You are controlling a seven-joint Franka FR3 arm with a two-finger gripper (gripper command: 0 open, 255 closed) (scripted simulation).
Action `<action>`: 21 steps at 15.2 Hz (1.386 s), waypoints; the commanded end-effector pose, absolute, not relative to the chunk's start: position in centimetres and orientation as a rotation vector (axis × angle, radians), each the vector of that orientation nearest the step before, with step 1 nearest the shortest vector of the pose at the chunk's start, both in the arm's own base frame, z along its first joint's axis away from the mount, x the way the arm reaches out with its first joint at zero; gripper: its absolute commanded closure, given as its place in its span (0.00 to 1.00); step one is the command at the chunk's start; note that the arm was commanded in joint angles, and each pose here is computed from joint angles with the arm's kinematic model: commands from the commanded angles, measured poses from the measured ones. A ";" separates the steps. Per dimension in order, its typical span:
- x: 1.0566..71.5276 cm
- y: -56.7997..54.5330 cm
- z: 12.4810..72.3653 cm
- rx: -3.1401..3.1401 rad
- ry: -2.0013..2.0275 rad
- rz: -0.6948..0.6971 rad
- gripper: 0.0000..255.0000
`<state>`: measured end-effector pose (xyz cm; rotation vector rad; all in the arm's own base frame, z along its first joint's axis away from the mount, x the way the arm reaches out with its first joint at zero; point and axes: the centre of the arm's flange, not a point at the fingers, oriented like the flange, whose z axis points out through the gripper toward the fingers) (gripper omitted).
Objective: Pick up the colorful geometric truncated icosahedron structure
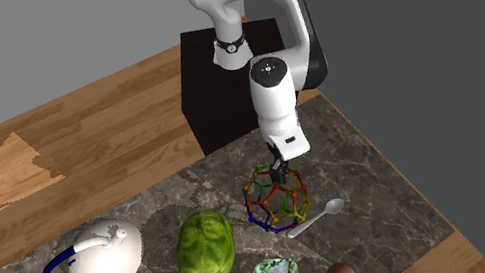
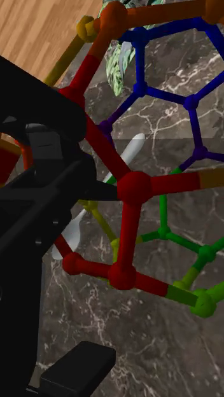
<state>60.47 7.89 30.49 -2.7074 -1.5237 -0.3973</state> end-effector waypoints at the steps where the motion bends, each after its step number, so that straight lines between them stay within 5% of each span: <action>1: 59.8 7.6 28.9 -2.693 -1.511 -0.312 1.00; 21: 60.1 8.0 35.2 -2.695 -1.511 -0.312 1.00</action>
